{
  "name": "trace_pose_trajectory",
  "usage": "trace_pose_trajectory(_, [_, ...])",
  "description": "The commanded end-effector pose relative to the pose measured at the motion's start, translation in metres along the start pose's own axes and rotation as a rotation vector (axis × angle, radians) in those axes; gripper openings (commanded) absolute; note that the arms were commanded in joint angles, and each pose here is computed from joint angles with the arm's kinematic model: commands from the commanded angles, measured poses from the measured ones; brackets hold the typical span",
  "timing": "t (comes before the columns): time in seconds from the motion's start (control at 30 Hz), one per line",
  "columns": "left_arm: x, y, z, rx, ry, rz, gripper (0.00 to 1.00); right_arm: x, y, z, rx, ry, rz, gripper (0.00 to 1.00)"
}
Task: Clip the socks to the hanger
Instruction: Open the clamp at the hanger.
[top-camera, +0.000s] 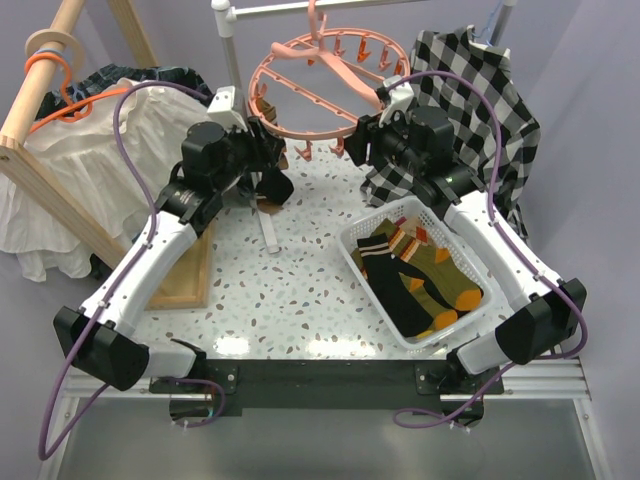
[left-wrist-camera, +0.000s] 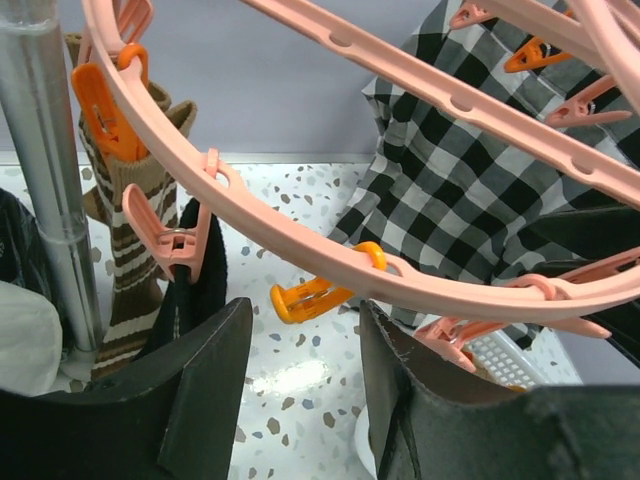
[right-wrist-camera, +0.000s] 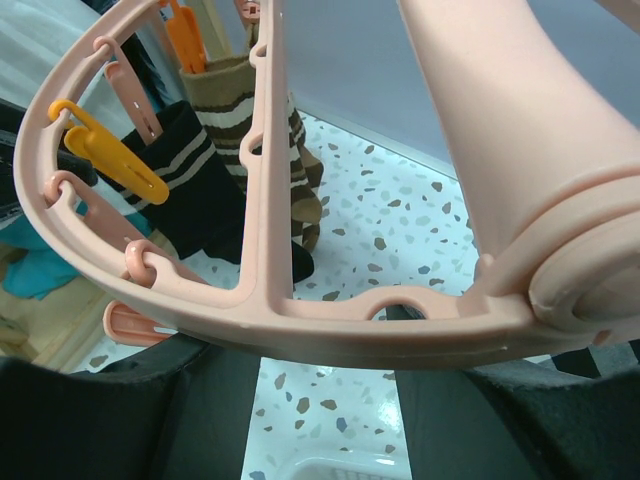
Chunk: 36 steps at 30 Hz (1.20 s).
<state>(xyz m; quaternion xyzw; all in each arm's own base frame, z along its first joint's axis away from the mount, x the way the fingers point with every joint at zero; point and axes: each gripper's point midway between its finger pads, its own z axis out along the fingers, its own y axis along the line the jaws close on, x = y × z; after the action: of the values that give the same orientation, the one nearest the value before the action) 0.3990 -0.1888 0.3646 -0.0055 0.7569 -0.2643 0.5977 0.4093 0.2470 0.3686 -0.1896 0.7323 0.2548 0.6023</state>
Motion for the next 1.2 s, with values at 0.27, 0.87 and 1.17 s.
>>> trace_pose_trajectory(0.27, [-0.003, 0.000, 0.001, 0.024, -0.044, 0.063, 0.68, -0.040, 0.009, -0.005, -0.037, -0.115, -0.023, 0.55])
trace_pose_trajectory(0.87, [-0.006, 0.004, 0.003, -0.162, -0.164, 0.080, 0.69, -0.039, 0.007, -0.007, -0.030, -0.148, -0.029, 0.55])
trace_pose_trajectory(1.17, [-0.013, 0.001, 0.008, -0.205, -0.188, 0.130, 0.66, -0.037, 0.008, -0.004, -0.036, -0.144, -0.026, 0.55])
